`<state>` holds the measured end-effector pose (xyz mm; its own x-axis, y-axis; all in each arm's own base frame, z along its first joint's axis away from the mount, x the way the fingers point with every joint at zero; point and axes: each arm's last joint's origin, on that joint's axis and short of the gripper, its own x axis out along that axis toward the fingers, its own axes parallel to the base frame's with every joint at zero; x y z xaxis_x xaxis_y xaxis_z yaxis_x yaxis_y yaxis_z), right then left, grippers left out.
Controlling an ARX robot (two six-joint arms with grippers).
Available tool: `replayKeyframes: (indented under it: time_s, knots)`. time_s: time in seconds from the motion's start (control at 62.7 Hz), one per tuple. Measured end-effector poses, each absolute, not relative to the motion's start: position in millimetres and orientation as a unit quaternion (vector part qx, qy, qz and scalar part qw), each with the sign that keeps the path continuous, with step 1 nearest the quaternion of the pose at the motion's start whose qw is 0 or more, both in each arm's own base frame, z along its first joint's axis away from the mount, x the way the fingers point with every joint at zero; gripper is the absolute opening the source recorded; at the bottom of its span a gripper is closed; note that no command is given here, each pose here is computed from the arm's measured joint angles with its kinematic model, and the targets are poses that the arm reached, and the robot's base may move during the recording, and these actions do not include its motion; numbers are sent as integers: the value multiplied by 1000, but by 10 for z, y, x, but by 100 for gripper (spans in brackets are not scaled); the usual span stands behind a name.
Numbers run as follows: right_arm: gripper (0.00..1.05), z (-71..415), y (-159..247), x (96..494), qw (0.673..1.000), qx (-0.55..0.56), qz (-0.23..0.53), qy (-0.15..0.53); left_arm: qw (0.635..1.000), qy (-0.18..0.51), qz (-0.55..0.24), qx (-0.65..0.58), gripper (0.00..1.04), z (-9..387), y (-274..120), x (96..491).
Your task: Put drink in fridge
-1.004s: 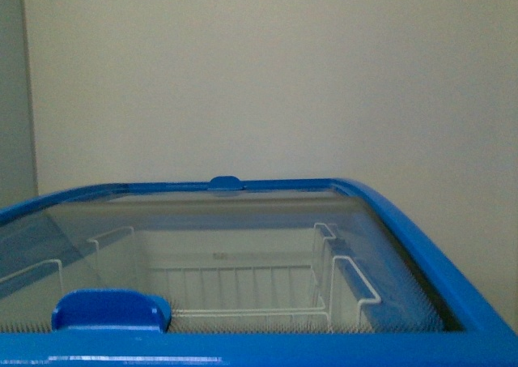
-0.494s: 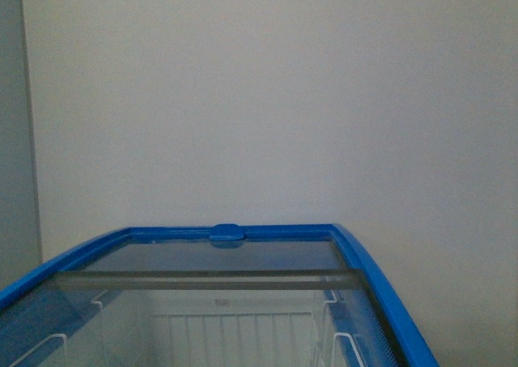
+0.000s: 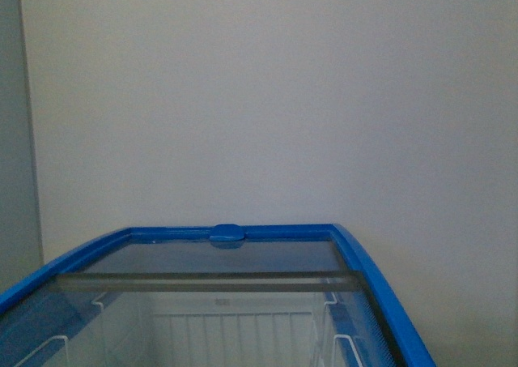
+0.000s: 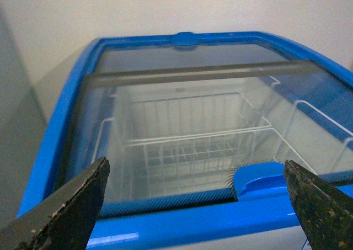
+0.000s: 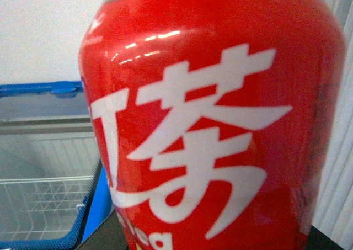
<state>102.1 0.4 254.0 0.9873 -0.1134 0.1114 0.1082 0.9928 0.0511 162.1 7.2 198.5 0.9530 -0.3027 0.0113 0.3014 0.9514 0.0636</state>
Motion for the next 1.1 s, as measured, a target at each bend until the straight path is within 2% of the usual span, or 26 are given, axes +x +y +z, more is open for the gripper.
replayKeyframes:
  time_s: [0.064, 0.239, 0.51, 0.861, 1.1]
  knots:
    - [36, 2540, 4, 1021, 997, 22, -55, -57, 968, -12, -232, 96, 97, 1970, 55, 1812]
    - [36, 2540, 4, 1021, 997, 22, -55, -57, 913, -24, -351, 206, 97, 1876, 71, 2128]
    - [36, 2540, 4, 1021, 997, 22, -55, -57, 834, -29, -444, 327, 97, 1737, 126, 2606]
    - [36, 2540, 4, 1021, 997, 22, -55, -57, 809, -25, -464, 360, 97, 1746, -30, 3068]
    - [36, 2540, 4, 1021, 997, 22, -55, -57, 796, 8, -495, 347, 97, 1734, -180, 3326]
